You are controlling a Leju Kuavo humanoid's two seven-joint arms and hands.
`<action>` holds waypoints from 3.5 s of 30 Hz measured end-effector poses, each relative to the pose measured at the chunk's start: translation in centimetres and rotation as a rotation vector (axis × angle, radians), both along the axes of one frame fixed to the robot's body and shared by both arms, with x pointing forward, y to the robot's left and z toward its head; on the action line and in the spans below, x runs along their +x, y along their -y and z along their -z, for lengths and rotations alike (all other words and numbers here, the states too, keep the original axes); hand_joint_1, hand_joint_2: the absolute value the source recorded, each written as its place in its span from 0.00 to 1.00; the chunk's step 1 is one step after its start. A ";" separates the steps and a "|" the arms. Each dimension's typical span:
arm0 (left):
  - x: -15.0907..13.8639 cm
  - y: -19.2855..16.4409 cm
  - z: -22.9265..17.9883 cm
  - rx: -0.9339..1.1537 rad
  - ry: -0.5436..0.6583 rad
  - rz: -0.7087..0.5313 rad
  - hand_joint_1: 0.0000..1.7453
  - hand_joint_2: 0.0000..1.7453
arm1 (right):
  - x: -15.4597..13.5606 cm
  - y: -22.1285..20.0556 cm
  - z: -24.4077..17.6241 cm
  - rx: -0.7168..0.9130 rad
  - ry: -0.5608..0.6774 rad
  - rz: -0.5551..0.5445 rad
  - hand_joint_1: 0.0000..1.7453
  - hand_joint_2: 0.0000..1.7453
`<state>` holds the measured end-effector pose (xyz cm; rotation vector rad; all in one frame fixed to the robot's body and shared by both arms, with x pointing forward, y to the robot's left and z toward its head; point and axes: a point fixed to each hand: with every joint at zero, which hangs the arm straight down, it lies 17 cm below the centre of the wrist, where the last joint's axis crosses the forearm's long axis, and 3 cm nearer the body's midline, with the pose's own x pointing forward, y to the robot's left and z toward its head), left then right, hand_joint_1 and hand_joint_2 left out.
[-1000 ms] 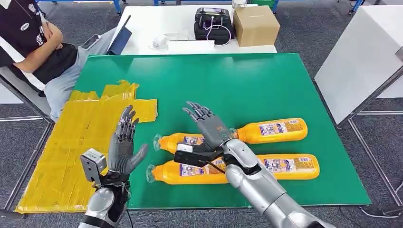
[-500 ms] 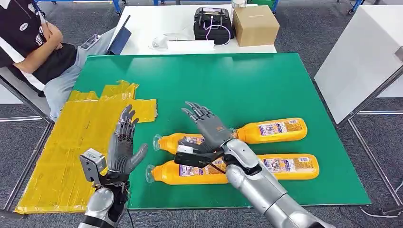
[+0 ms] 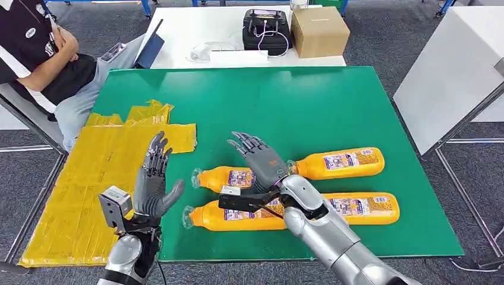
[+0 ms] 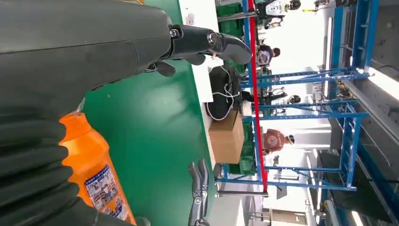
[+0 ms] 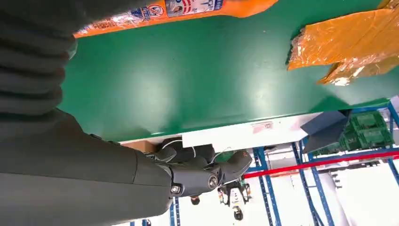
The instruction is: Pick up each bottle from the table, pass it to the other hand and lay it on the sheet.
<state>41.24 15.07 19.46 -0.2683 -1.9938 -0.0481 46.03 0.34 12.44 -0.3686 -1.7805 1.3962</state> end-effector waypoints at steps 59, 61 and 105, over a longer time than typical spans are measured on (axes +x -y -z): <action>0.1 -1.6 0.9 -0.012 -0.019 -0.047 0.00 1.00 | 3.0 8.0 12.3 -0.615 -0.141 0.019 0.75 1.00; 0.1 -1.6 0.9 -0.012 -0.019 -0.047 0.00 1.00 | 3.2 8.1 12.2 -0.617 -0.137 0.026 0.76 1.00; -1.4 1.2 -0.8 0.063 0.022 0.007 0.00 1.00 | 1.2 5.9 -2.1 0.106 0.206 0.284 1.00 1.00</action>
